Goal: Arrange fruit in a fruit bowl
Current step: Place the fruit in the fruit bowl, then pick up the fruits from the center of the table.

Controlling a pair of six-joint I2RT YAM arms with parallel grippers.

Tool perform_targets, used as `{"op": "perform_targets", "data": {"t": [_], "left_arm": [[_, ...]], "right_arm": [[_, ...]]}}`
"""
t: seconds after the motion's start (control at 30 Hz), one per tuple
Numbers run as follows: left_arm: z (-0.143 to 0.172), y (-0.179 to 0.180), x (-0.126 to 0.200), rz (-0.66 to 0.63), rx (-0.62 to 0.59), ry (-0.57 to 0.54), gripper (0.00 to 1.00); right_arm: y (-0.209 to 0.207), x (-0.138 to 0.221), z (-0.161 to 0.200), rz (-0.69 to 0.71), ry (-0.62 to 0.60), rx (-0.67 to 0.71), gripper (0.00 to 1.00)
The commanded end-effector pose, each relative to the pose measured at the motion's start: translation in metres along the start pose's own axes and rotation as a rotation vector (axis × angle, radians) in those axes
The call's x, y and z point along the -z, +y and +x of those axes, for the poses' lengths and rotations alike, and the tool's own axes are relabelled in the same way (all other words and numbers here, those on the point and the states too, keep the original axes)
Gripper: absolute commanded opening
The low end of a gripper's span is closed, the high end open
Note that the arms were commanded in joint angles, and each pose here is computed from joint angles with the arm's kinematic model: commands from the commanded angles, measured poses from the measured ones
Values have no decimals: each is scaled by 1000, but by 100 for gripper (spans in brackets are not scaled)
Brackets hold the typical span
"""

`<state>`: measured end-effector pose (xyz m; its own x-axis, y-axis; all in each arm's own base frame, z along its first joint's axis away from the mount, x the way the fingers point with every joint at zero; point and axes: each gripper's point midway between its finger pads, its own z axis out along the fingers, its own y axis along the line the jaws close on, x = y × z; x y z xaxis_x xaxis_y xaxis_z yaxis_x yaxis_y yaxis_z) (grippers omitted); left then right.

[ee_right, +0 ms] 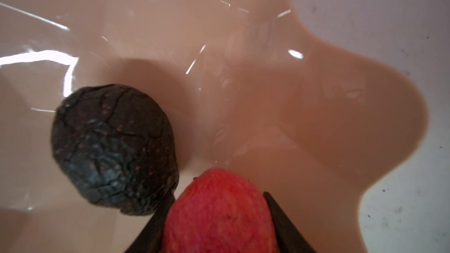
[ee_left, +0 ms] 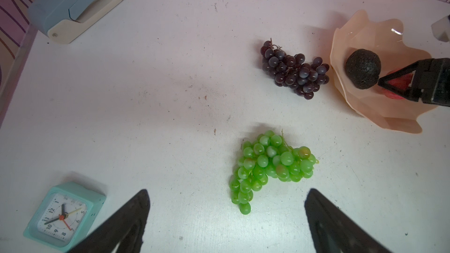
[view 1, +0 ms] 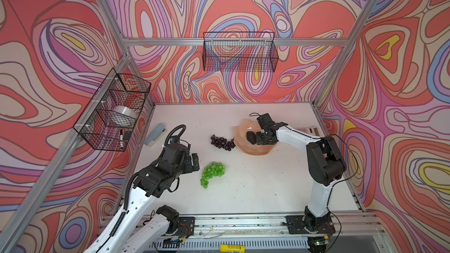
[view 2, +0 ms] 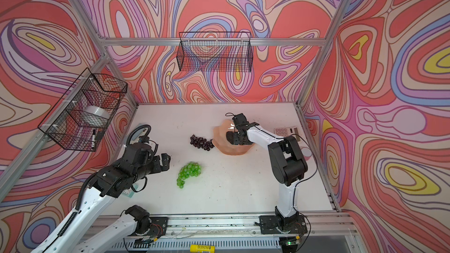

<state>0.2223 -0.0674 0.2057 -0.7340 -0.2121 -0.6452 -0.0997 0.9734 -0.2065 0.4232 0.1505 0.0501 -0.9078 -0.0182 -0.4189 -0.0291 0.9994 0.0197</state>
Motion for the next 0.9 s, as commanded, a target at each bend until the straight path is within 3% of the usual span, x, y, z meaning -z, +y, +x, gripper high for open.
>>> {"op": "perform_targets", "data": {"t": [0.0, 0.13, 0.27, 0.57, 0.87], "left_arm": [[5, 3, -2, -8, 19, 21, 100], [7, 2, -2, -3, 16, 32, 100], [10, 2, -3, -4, 15, 47, 100], [18, -7, -1, 48, -7, 94, 96], [50, -31, 3, 196, -60, 274, 91]], "right_arm": [[4, -1, -19, -22, -46, -4, 45], [5, -2, -21, -19, -38, 2, 68], [4, 0, -22, -13, -38, 13, 76], [6, 44, -46, -45, -128, 4, 81], [9, 121, -75, -121, -284, -22, 90]]}}
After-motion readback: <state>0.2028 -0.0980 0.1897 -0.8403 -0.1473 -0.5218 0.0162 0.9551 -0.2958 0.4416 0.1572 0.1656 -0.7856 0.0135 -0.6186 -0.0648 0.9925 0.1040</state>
